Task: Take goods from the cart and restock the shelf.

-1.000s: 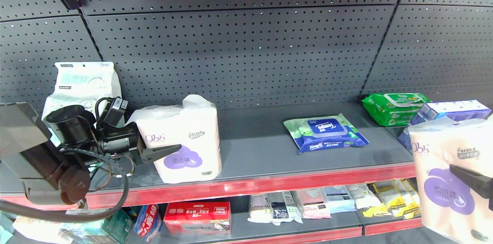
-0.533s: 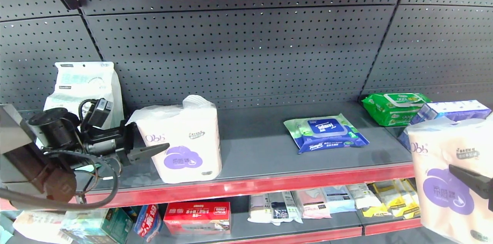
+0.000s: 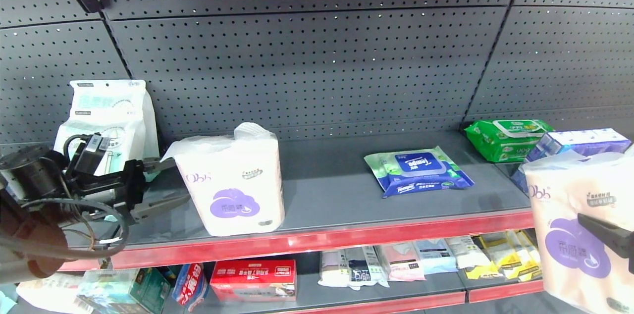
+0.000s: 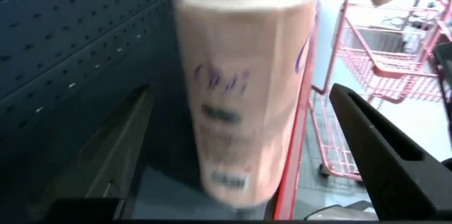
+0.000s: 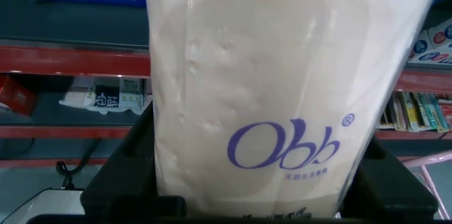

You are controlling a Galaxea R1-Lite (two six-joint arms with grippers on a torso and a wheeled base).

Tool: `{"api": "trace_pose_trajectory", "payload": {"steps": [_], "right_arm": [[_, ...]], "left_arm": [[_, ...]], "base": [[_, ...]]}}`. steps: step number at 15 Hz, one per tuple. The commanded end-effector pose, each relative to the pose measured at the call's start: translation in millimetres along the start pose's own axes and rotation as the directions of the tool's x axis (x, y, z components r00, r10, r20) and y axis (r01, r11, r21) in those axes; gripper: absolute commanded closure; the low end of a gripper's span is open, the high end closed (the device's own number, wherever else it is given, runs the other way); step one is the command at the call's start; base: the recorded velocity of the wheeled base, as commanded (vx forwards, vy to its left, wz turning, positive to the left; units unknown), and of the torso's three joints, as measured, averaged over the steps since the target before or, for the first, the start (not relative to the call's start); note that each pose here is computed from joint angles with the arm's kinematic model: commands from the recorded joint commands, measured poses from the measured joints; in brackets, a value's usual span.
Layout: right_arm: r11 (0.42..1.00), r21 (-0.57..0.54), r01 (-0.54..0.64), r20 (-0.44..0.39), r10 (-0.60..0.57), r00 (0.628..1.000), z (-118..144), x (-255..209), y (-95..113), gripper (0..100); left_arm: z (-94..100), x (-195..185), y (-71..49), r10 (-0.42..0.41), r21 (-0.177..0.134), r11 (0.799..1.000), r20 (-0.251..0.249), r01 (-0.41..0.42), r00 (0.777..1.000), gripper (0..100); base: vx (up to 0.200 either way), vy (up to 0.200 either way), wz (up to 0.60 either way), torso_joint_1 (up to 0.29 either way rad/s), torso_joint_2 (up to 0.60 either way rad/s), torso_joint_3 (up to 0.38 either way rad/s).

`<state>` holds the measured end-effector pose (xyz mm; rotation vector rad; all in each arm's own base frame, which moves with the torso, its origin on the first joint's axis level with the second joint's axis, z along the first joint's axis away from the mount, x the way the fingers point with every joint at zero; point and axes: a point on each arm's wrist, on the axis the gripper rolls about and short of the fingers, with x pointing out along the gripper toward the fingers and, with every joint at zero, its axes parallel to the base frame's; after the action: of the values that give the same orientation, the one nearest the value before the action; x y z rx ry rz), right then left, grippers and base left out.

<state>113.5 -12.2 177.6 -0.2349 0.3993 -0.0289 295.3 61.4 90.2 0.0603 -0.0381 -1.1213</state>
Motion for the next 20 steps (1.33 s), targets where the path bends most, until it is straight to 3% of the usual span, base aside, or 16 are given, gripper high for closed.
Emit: {"api": "trace_pose_trajectory", "payload": {"steps": [1, 5, 8, 14, 16, 17, 19, 20], "right_arm": [[1.000, -0.002, -0.001, 0.001, 0.001, 1.000, -0.3, -0.2, 0.2, 100], [1.000, -0.013, -0.001, 0.001, 0.001, 1.000, -0.3, -0.2, 0.2, 100], [1.000, -0.015, 0.002, 0.010, -0.001, 1.000, 1.1, -1.4, -0.2, 100], [1.000, -0.014, -0.001, 0.019, 0.001, 1.000, 0.8, -3.2, 0.1, 100], [1.000, -0.017, -0.004, 0.029, 0.004, 1.000, 3.8, -3.4, -0.3, 100], [1.000, -0.020, -0.006, 0.037, 0.006, 0.999, 5.4, -3.9, -0.2, 100], [1.000, -0.026, -0.003, 0.056, 0.005, 0.998, 6.4, -6.9, -0.2, 100], [1.000, -0.027, -0.002, 0.064, 0.004, 0.998, 5.0, -9.8, 0.4, 100]], "left_arm": [[-2.7, -16.5, -1.0, 0.043, 0.002, 0.999, -0.006, -0.043, 0.999, 0], [-3.3, -33.7, 0.2, 0.115, 0.041, 0.993, -0.012, -0.114, 0.993, 0], [4.7, -47.4, -3.4, 0.265, 0.059, 0.963, -0.021, -0.263, 0.964, 0], [21.9, -79.3, -49.1, 0.482, 0.034, 0.876, -0.045, -0.481, 0.875, 0], [23.0, -90.3, -61.6, 0.614, 0.025, 0.789, -0.065, -0.614, 0.786, 0], [22.2, -94.8, -64.5, 0.689, 0.023, 0.724, -0.078, -0.689, 0.721, 0], [18.4, -100.2, -73.4, 0.823, 0.013, 0.560, -0.120, -0.828, 0.555, 0], [17.6, -99.2, -84.3, 0.857, -0.010, 0.500, -0.142, -0.866, 0.496, 0]], "base": [[0.000, 0.000, 0.00, 0.000, 0.00, 0.000], [0.000, 0.000, 0.00, 0.000, 0.00, 0.000], [0.000, 0.000, 0.00, 0.000, 0.00, 0.000], [0.000, 0.000, 0.00, 0.000, 0.00, 0.000], [0.000, 0.000, 0.00, 0.000, 0.00, 0.000], [0.000, 0.000, 0.00, 0.000, 0.00, 0.000], [0.000, 0.000, 0.00, 0.000, 0.00, 0.000], [0.000, 0.000, 0.00, 0.000, 0.00, 0.000]]}}
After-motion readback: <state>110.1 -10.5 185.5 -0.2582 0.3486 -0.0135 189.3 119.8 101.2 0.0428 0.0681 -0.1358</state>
